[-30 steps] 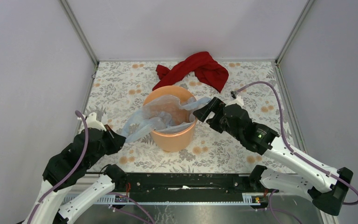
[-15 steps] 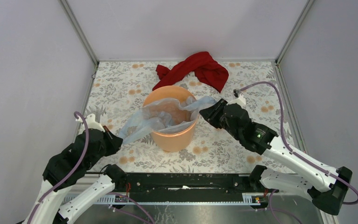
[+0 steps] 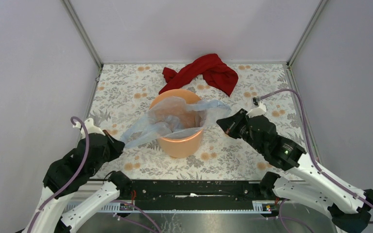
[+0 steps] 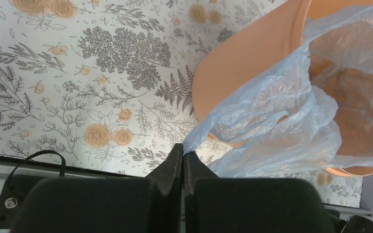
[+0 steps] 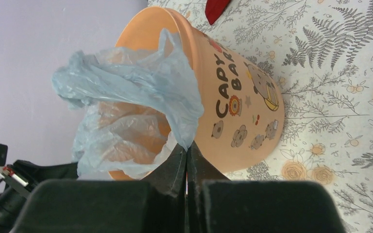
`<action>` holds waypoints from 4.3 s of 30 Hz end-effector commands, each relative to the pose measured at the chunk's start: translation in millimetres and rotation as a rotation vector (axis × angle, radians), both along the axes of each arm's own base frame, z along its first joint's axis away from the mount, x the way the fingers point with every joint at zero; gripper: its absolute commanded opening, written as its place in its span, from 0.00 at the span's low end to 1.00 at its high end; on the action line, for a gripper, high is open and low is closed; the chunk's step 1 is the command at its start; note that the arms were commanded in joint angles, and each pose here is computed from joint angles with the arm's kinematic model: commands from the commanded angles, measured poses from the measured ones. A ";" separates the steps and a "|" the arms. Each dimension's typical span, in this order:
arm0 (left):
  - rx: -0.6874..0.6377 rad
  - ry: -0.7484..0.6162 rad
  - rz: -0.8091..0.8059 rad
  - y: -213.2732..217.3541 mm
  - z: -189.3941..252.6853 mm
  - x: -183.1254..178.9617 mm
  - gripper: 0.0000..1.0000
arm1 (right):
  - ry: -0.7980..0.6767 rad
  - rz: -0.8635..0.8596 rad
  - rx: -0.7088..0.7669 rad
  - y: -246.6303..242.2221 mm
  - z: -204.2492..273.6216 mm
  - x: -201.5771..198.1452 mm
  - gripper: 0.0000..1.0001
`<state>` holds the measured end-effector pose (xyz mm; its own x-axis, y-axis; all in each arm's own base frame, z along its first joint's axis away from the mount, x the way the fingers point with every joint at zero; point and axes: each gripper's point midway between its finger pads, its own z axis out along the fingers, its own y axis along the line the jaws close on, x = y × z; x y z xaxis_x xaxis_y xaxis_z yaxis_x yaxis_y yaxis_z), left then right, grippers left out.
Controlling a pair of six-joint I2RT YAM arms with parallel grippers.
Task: Put the trash bags into the trash bin
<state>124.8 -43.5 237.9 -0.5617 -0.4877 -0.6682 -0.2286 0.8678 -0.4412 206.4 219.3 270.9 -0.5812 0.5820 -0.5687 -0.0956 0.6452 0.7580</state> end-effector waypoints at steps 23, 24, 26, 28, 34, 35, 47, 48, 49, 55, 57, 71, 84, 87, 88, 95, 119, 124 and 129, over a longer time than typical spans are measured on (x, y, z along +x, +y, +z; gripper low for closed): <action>-0.085 0.101 0.092 -34.1 -23.7 33.6 0.00 | -0.063 0.194 -0.295 -4.5 -87.6 -14.1 0.00; -0.091 0.075 0.088 -39.2 -22.5 42.6 0.00 | -0.089 0.215 -0.316 -0.3 -87.2 -10.9 0.01; -0.094 0.013 0.106 -43.6 -20.5 60.7 0.00 | -0.130 0.253 -0.370 5.0 -86.5 -5.8 0.06; -0.085 -0.030 0.109 -46.6 -21.5 73.3 0.00 | -0.168 0.278 -0.427 6.8 -83.4 -0.7 0.10; -0.030 -0.083 0.106 -51.4 -30.1 95.6 0.00 | -0.231 0.292 -0.554 6.1 -78.2 13.9 0.13; -0.009 -0.076 0.113 -50.0 -33.6 97.5 0.00 | -0.231 0.286 -0.572 4.8 -81.4 16.3 0.15; 0.143 -0.048 0.183 -26.4 -67.6 100.6 0.00 | -0.144 0.267 -0.679 -15.6 -85.6 12.2 0.31; 0.130 -0.049 0.170 -29.7 -70.4 100.7 0.00 | -0.140 0.272 -0.675 -17.1 -82.5 9.3 0.39; 0.117 -0.049 0.158 -33.0 -72.9 100.6 0.00 | -0.135 0.280 -0.675 -19.0 -79.7 5.9 0.45; 0.085 -0.038 0.136 -38.3 -70.1 97.1 0.00 | -0.107 0.329 -0.797 -40.5 -57.5 -5.4 0.66; 0.063 -0.053 0.134 -39.3 -64.2 96.7 0.00 | -0.126 0.346 -0.840 -43.7 -42.0 -3.9 0.70; 0.077 -0.084 0.087 -41.3 -55.9 96.8 0.02 | -0.504 0.678 -0.899 45.2 40.8 33.7 0.83; 0.091 -0.018 0.099 -36.8 -62.8 86.7 0.03 | -0.514 0.559 -0.800 79.7 43.1 70.7 0.48; 0.081 -0.011 0.133 -32.7 -67.9 84.5 0.04 | -0.527 0.545 -0.756 82.7 46.7 72.6 0.45; 0.072 -0.012 0.134 -33.1 -68.1 84.1 0.04 | -0.516 0.542 -0.765 82.6 42.7 75.7 0.41; 0.018 0.000 0.114 -34.0 -49.0 70.7 0.39 | -0.504 0.531 -0.712 83.3 43.3 89.6 0.07; 0.085 -0.230 -0.257 -85.2 97.5 104.5 0.99 | -0.471 0.578 -0.540 79.8 42.3 94.3 0.03; 0.035 -0.173 -0.315 -89.4 72.2 137.5 0.99 | -0.415 0.603 -0.457 79.4 41.3 108.9 0.03; -0.017 -0.165 -0.312 -79.4 58.6 148.6 0.99 | -0.362 0.602 -0.430 83.0 32.9 121.6 0.00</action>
